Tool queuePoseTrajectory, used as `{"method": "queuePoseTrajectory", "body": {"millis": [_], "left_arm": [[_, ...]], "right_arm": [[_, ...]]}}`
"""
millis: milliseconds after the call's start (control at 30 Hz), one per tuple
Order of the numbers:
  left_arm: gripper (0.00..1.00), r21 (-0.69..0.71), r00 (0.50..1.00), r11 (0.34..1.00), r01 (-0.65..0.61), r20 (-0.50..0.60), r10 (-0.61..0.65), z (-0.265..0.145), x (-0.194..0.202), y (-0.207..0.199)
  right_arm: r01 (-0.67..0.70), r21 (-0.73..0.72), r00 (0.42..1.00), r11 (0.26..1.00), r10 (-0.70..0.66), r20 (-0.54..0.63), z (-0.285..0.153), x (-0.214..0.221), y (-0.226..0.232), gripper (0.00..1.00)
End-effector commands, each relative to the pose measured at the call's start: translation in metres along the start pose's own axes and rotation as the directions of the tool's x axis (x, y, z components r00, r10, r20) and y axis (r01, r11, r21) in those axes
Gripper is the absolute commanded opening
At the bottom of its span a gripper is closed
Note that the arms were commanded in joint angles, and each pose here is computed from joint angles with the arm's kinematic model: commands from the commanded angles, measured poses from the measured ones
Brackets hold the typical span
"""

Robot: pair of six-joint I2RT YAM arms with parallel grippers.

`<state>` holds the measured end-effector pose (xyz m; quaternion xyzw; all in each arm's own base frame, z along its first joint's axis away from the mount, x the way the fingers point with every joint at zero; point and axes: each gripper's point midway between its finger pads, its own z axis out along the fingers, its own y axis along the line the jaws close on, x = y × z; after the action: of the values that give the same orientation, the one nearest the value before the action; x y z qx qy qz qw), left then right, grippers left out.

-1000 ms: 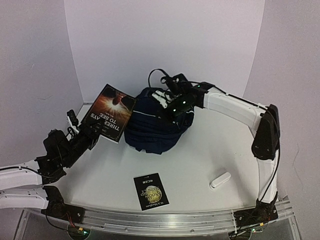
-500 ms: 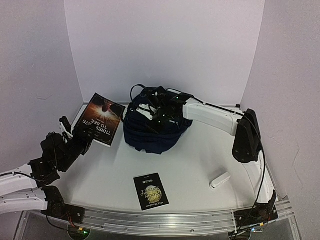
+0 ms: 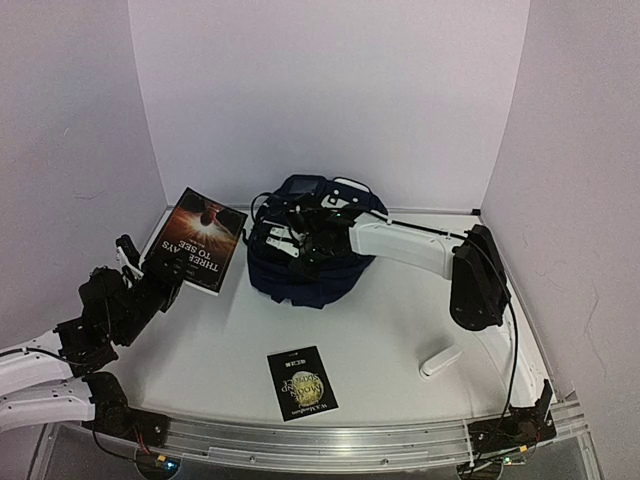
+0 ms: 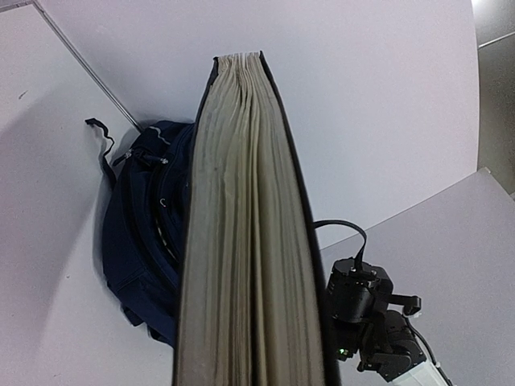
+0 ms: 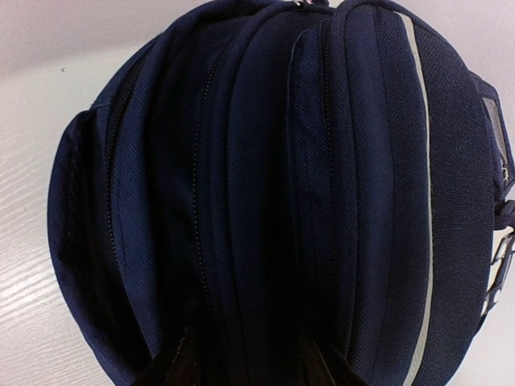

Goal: Pack the student bag
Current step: Place the book in the student bag.

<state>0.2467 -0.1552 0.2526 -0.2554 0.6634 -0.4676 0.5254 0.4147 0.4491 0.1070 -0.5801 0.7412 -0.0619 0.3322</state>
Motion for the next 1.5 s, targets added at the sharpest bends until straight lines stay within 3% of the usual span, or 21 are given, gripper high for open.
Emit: {"method": "queuePoseTrajectory", "body": {"millis": [0, 67, 100, 467, 900, 1200, 1467], "left_arm": [[0.00, 0.054, 0.998, 0.998, 0.044, 0.051, -0.047, -0.004, -0.013, -0.013], [0.00, 0.044, 0.998, 0.998, 0.043, 0.050, -0.046, -0.003, -0.012, -0.010], [0.00, 0.039, 0.998, 0.998, 0.043, 0.049, -0.045, -0.003, -0.012, -0.009], [0.00, -0.008, 0.999, 0.999, 0.039, 0.022, -0.039, -0.005, -0.006, 0.004], [0.00, 0.113, 0.987, 0.993, 0.029, -0.161, -0.010, -0.009, 0.028, -0.012], [0.00, 0.190, 0.961, 0.981, 0.037, -0.277, 0.018, 0.010, 0.061, -0.029], [0.00, 0.253, 0.959, 0.964, 0.086, -0.283, -0.011, 0.036, 0.072, -0.050]], "right_arm": [[0.015, 0.121, 0.999, 0.993, -0.009, -0.047, 0.009, 0.010, -0.020, 0.17], [-0.014, 0.122, 0.999, 0.992, 0.018, -0.035, 0.002, 0.009, -0.022, 0.02], [-0.031, 0.111, 0.999, 0.993, 0.034, -0.028, -0.001, 0.009, -0.020, 0.00], [-0.168, -0.160, 0.975, 0.973, 0.188, 0.117, -0.076, -0.038, 0.052, 0.00], [-0.364, -0.004, 0.891, 0.931, 0.350, 0.290, -0.109, -0.068, -0.087, 0.00], [-0.372, -0.050, 0.860, 0.927, 0.365, 0.357, -0.133, -0.082, -0.097, 0.00], [-0.366, -0.143, 0.829, 0.920, 0.392, 0.398, -0.149, -0.096, -0.089, 0.00]]}}
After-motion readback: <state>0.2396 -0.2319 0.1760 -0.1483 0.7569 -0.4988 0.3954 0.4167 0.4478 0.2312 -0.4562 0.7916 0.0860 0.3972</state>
